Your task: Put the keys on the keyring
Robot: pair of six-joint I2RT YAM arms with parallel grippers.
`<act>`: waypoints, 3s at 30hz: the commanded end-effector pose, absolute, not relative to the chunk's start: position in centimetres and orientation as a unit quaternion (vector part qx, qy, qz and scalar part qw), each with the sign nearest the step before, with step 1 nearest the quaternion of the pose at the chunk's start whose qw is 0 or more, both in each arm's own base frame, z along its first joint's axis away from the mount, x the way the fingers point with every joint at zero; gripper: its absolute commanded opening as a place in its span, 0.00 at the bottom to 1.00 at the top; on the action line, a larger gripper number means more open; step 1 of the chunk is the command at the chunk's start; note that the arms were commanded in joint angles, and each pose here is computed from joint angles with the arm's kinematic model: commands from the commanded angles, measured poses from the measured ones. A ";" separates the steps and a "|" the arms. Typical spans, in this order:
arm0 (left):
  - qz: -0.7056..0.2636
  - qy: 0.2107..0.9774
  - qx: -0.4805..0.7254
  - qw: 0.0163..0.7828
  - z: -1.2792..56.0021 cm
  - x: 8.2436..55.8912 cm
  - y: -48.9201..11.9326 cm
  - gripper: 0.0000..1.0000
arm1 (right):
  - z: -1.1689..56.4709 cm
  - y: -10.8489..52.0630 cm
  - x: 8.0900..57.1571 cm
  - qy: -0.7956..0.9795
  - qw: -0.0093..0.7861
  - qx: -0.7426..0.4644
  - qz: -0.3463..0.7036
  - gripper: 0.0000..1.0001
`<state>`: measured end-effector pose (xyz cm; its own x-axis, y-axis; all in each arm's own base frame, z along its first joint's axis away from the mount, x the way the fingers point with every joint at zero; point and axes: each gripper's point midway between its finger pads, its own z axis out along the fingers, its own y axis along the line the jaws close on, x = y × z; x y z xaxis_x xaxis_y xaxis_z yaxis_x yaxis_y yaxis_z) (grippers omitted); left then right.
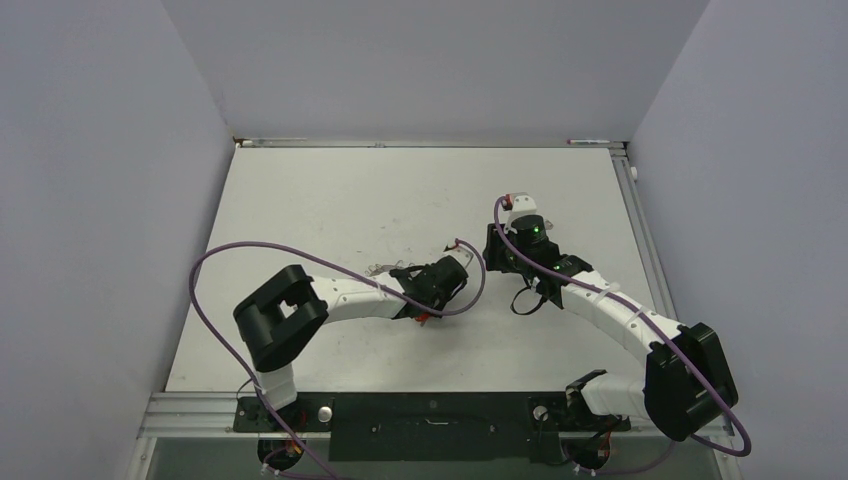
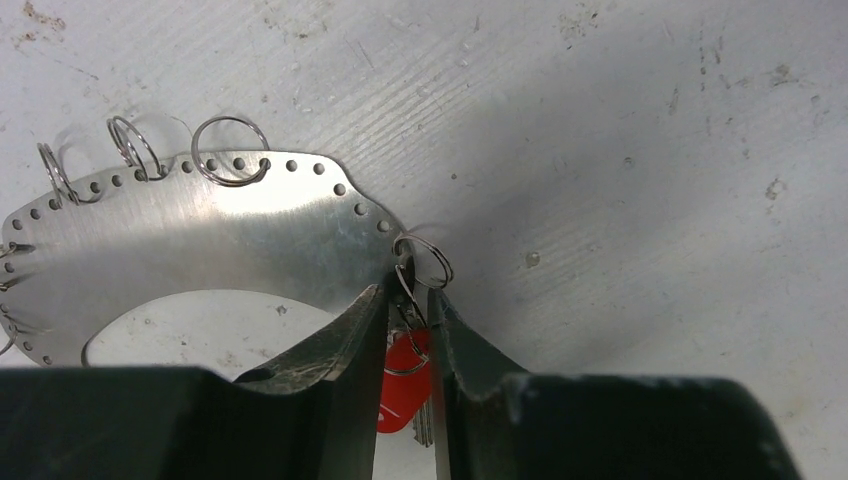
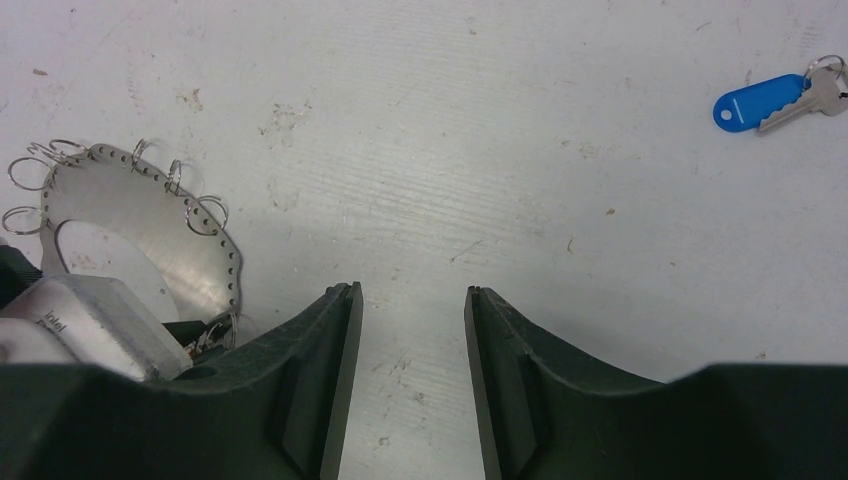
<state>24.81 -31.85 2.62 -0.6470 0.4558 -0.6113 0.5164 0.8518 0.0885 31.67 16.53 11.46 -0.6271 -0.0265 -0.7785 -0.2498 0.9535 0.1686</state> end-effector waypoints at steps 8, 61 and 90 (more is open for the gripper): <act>-0.074 0.897 0.272 0.341 3.6 25.5 -34.0 0.05 | 12.6 16.8 32.3 0.881 0.444 -0.079 0.142 0.43; -0.192 0.725 0.380 0.541 25.8 15.1 -29.1 0.00 | 30.3 24.0 18.3 0.523 0.614 -0.331 0.489 0.47; -0.346 0.620 0.409 0.572 29.5 10.2 -26.8 0.00 | 30.6 33.2 10.7 0.461 0.499 -0.510 0.528 0.31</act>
